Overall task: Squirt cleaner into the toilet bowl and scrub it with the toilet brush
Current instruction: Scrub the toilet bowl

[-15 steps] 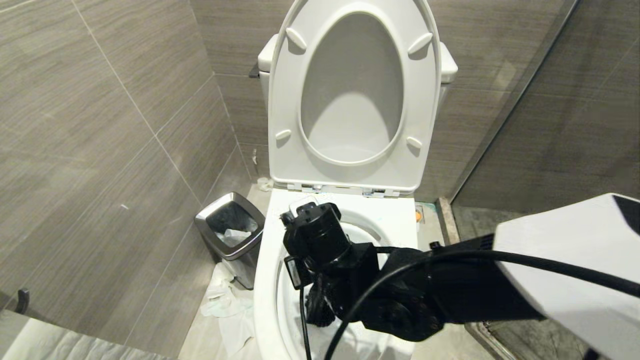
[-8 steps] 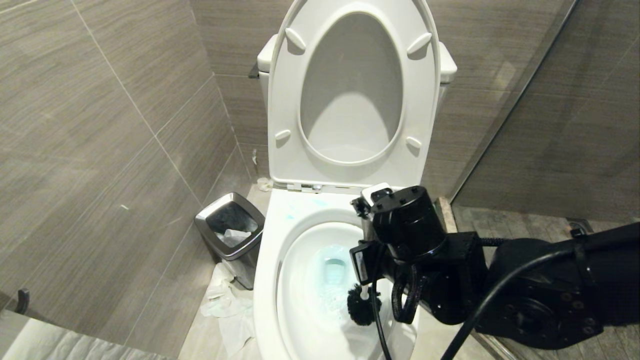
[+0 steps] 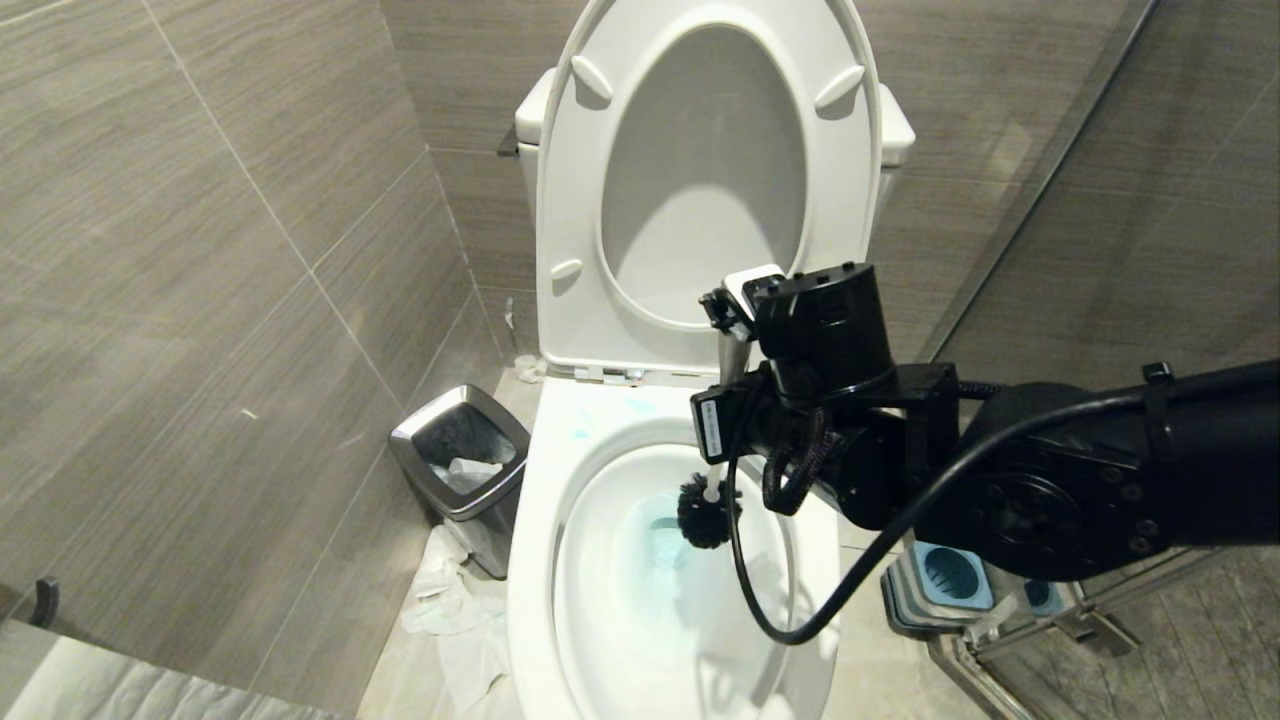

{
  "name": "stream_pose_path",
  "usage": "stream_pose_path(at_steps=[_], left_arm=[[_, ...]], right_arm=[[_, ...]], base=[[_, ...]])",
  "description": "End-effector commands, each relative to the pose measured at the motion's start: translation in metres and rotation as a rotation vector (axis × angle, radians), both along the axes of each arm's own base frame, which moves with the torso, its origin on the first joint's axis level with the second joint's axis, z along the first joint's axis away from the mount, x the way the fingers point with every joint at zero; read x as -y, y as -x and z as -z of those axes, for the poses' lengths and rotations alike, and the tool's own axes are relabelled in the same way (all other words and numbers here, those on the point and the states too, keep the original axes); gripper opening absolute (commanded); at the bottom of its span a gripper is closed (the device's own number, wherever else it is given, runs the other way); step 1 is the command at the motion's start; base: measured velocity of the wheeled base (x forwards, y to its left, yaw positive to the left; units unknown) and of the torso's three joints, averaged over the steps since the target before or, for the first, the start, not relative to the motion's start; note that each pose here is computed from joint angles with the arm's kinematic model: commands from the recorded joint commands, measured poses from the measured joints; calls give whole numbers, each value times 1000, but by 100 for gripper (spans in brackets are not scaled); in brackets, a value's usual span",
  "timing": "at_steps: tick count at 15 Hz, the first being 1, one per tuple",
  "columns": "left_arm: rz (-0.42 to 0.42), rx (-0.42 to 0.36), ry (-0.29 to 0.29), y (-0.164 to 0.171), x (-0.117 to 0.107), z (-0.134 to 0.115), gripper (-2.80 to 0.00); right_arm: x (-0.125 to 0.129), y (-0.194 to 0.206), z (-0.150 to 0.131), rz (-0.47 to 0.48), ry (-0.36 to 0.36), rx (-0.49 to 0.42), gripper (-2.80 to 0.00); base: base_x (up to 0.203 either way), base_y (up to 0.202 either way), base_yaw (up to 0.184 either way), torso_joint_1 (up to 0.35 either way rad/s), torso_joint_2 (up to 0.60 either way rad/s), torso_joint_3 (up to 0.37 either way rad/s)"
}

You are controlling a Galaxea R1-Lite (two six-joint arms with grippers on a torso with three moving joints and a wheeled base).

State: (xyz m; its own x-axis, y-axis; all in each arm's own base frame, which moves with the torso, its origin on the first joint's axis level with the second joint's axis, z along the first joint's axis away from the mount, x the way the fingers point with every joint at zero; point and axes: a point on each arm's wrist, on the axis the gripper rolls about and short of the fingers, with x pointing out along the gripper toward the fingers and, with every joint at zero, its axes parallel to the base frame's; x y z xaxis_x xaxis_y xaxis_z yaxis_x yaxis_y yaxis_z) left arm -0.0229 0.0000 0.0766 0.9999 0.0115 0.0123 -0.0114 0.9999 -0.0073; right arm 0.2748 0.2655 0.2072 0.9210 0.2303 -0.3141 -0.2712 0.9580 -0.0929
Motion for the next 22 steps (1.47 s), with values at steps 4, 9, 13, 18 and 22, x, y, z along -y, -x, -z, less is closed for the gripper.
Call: stream_pose_path(at_steps=[4,9,13,18,22], left_arm=[[-1,-6,0,-1,0,2,-280],[-1,-8,0,-1,0,2,-280],[-1,-6,0,-1,0,2,-280],[-1,-6,0,-1,0,2,-280],[-1,-6,0,-1,0,2,-280]], right_arm=[[-33,-39,47,11,59,-46,-280],[-57,-68,115,20,136,-122,-280],[-64,-76,128,27,143,-123,-280],[-45,-55,32,9,48,26,-280],[-30,-39,-15,-11,18,100,-280]], base=[[0,0,0,0,0,0],[0,0,0,0,0,0],[0,0,0,0,0,0],[0,0,0,0,0,0],[0,0,0,0,0,0]])
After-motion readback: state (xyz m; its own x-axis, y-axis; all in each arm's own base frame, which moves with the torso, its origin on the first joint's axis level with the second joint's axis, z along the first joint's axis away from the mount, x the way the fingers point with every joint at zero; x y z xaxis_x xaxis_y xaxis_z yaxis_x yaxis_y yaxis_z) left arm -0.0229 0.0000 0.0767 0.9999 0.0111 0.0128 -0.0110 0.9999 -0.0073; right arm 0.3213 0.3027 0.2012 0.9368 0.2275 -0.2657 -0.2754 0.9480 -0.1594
